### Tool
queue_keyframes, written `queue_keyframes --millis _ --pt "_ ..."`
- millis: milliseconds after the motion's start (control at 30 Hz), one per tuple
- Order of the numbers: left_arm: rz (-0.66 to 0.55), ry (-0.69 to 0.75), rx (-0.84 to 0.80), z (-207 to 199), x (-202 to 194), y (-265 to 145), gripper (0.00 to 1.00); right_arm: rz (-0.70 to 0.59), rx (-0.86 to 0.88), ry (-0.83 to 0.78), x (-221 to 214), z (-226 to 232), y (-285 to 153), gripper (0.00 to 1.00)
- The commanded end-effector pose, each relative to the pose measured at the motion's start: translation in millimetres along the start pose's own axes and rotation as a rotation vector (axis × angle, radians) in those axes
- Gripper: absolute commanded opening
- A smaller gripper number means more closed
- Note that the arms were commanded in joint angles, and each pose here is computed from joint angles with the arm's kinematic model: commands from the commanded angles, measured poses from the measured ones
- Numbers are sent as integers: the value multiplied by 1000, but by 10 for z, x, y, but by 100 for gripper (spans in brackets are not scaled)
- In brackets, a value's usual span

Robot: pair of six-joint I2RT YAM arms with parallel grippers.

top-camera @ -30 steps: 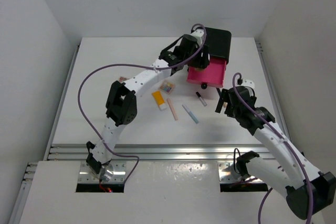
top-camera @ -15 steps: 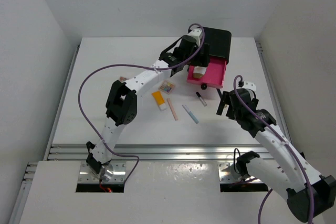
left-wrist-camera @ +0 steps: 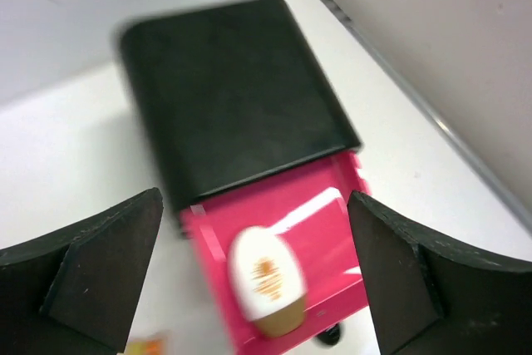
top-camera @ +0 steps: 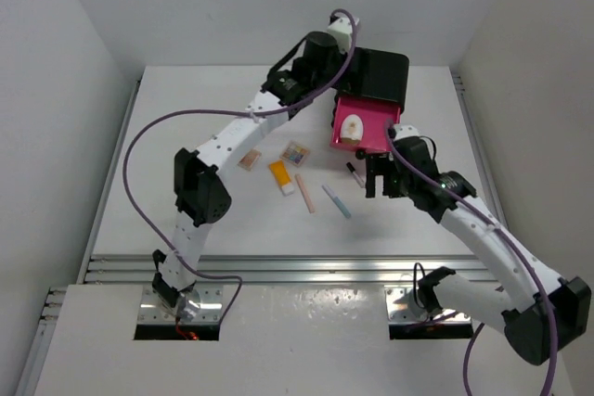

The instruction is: Organize the makeup

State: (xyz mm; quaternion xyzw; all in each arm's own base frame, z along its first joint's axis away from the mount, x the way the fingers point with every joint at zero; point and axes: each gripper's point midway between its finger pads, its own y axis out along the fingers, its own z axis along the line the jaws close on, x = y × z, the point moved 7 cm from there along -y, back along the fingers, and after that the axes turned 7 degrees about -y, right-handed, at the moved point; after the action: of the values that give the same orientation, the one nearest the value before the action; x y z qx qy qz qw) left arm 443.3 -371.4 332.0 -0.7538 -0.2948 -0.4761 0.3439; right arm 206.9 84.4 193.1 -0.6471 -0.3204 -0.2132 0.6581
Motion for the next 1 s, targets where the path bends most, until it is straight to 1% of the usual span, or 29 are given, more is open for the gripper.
queue_keyframes --millis 0,33,67,100,133,167,200,233,267,300,333,367,400,433,467,500,533,567,600,633,700,733,767,833,967 --pt "-194 156 115 322 921 -795 100 -60 169 -161 363 348 25 94" --pt "-190 203 179 583 1005 -946 100 -56 204 -186 398 429 51 93" --pt "-141 220 228 774 883 -1013 100 1 264 -227 402 602 189 93" --pt "-168 229 255 845 1040 -1345 100 -24 311 -237 524 737 176 93" --pt "-160 235 306 985 1037 -1493 100 -7 361 -254 540 836 215 93" --pt "-113 219 407 1329 882 -1602 100 42 421 -285 558 1064 415 93" --pt "-142 211 455 1394 966 -1934 100 25 454 -305 674 1188 427 89" --pt "-141 193 510 1520 924 -2087 100 43 474 -319 736 1344 557 88" --pt "-86 175 614 1823 696 -2222 100 96 475 -341 675 1466 734 88" --pt "-81 154 655 1920 624 -2362 100 110 481 -350 681 1550 807 88" --pt "-94 147 680 1938 601 -2608 100 84 500 -348 890 1718 909 86" --pt "-40 107 770 2174 322 -2723 100 140 512 -358 794 1840 1086 84" --pt "-34 79 811 2251 224 -2825 100 186 512 -364 708 1910 1272 84" --pt "-5 48 843 2327 90 -2919 100 128 541 -359 943 2059 1268 84" --pt "-17 -4 888 2417 28 -3074 100 135 539 -359 956 2101 1343 83" --pt "27 -35 900 2501 -178 -3095 100 177 533 -367 871 2193 1596 83" --pt "39 -55 910 2544 -264 -3136 100 187 531 -375 861 2233 1647 83" --pt "56 -75 931 2609 -350 -3161 100 144 538 -386 1025 2302 1650 83" --pt "52 -102 943 2657 -392 -3226 100 183 525 -395 917 2322 1787 82" --pt "74 -113 950 2692 -500 -3258 100 205 518 -402 852 2341 1877 82" --pt "77 -136 962 2749 -577 -3301 100 195 471 -434 852 2337 1970 81" --pt "105 -143 954 2758 -678 -3287 100 199 456 -446 810 2346 2019 79" --pt "97 -142 952 2754 -689 -3294 100 203 427 -461 763 2312 2058 77" --pt "103 -148 952 2781 -733 -3297 100 214 409 -498 672 2318 2123 77" --pt "101 -160 932 2773 -756 -3270 100 248 410 -520 565 2344 2165 76"
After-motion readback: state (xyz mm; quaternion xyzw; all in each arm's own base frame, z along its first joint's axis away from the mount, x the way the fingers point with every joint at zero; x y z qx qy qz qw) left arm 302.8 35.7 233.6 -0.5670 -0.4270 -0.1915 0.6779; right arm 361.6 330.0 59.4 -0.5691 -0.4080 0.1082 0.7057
